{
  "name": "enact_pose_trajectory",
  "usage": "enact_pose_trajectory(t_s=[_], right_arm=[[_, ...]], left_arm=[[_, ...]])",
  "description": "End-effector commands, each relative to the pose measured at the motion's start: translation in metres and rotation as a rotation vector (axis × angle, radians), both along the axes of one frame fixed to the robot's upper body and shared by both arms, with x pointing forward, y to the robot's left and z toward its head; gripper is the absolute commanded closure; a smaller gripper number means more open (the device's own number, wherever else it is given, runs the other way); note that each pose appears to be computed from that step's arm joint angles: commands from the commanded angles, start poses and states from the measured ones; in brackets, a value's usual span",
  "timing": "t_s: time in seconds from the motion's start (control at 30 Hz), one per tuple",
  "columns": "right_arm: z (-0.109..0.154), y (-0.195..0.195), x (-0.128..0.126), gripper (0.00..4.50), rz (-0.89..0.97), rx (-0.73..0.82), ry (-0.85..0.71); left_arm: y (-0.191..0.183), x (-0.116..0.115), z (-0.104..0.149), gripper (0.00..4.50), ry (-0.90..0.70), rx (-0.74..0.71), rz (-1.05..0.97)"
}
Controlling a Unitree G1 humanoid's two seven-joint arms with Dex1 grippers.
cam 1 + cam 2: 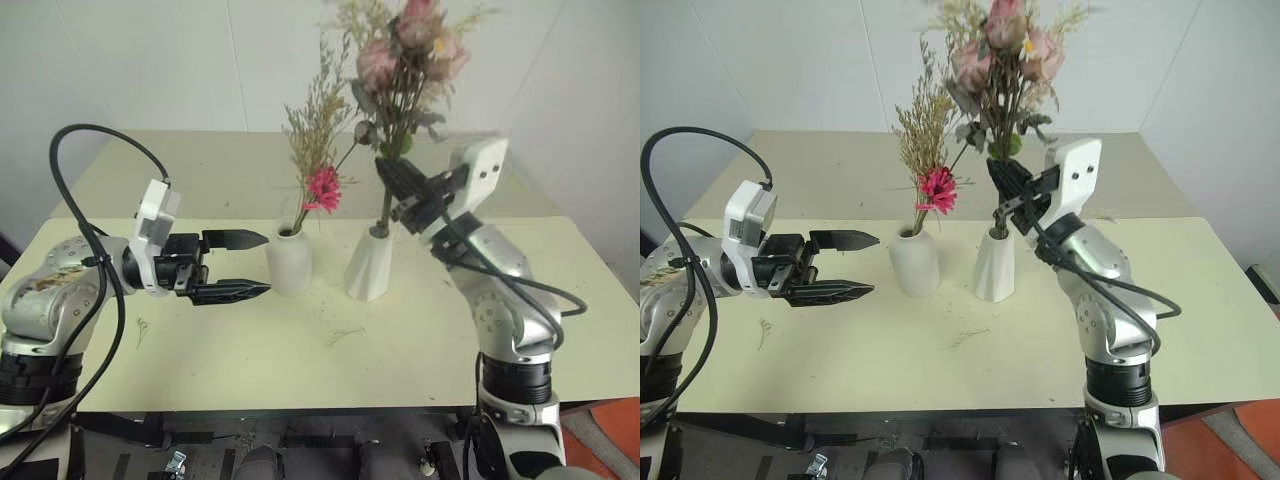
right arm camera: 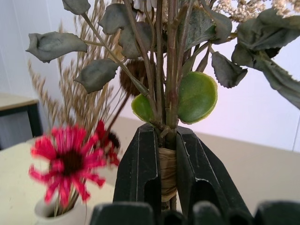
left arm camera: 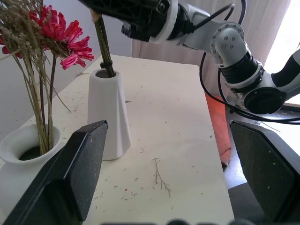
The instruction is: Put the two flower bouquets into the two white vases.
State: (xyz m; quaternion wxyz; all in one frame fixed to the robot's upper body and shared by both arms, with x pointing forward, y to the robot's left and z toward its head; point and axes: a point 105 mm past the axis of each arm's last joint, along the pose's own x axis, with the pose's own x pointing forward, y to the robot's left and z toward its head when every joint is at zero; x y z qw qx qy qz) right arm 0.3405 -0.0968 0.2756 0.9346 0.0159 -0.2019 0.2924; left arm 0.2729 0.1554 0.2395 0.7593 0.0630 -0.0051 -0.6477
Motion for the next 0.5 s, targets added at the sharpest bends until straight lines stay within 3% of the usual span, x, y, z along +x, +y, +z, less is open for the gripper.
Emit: enact_pose_trajectory(t_s=[0.03,0.33,0.5], right_arm=[[0.011,0.000,-0.008,3.08,-0.013,0.017,-0.083],[-0.001,-0.007,-0.013,0.07,-0.046,-0.009,-0.069],[-0.015,-0.018,-0.021,0.02,-0.062,-0.047,-0.041]], left_arm=[[0.002,-0.004,0.012,0.00,-0.052,0.010,-0.002],[0.002,-0.003,0.014,0.00,-0.056,0.014,-0.003],[0.002,-0.002,0.012,0.00,-0.054,0.013,-0.001]])
